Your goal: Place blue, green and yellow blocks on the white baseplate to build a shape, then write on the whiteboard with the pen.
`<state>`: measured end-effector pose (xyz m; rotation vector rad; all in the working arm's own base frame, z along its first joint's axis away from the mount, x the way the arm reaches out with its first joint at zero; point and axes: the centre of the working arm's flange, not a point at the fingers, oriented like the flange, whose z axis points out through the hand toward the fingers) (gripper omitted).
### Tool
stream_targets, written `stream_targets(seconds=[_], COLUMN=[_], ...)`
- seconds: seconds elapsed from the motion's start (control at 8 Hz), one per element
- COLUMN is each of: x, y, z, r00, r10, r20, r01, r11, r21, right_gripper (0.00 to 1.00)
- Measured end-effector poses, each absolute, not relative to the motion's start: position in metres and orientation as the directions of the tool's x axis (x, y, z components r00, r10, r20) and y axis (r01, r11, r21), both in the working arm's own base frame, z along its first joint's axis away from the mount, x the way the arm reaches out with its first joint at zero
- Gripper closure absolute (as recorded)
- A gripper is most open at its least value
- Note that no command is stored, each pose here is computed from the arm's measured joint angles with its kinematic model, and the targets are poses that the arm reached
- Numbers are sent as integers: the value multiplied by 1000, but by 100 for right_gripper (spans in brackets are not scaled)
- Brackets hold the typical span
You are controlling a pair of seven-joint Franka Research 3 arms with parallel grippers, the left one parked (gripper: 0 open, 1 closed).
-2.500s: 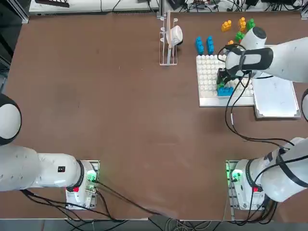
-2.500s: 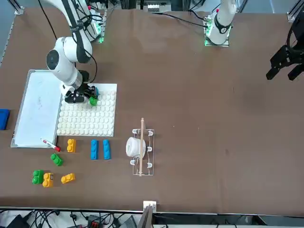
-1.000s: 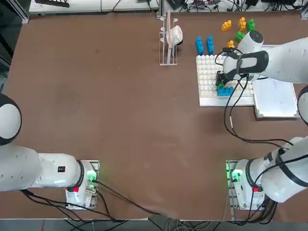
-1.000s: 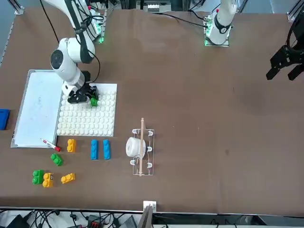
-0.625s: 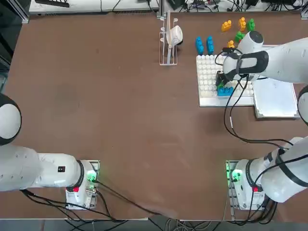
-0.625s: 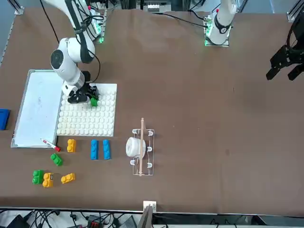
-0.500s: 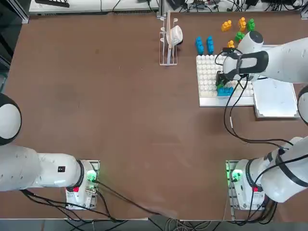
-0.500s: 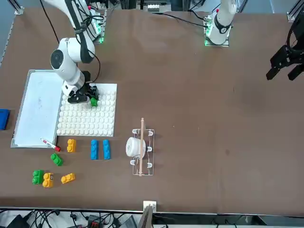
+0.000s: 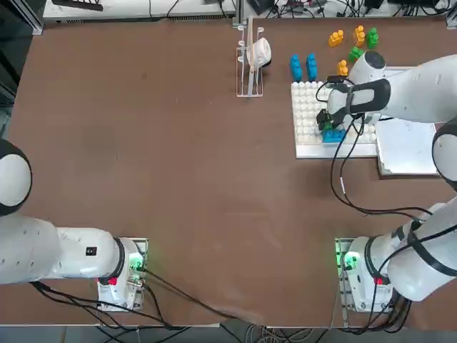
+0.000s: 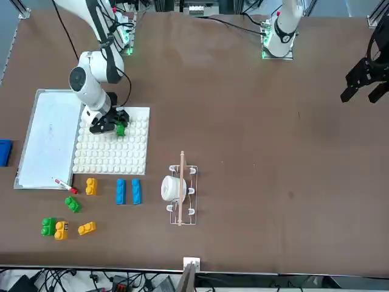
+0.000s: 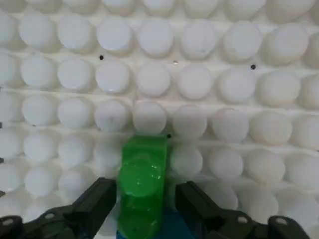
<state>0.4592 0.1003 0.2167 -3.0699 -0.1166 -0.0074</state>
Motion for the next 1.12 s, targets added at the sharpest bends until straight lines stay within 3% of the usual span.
stream_targets(seconds=[0.38, 0.62, 1.12], x=[463, 476, 573], y=[107, 109, 89], z=[223, 238, 322], r00=[996, 995, 996], r10=[88, 84, 63], r20=[29, 61, 69], r01=[90, 89, 70], r11=[-993, -992, -992], r21=[-74, -84, -105], right_gripper=[4, 1, 0])
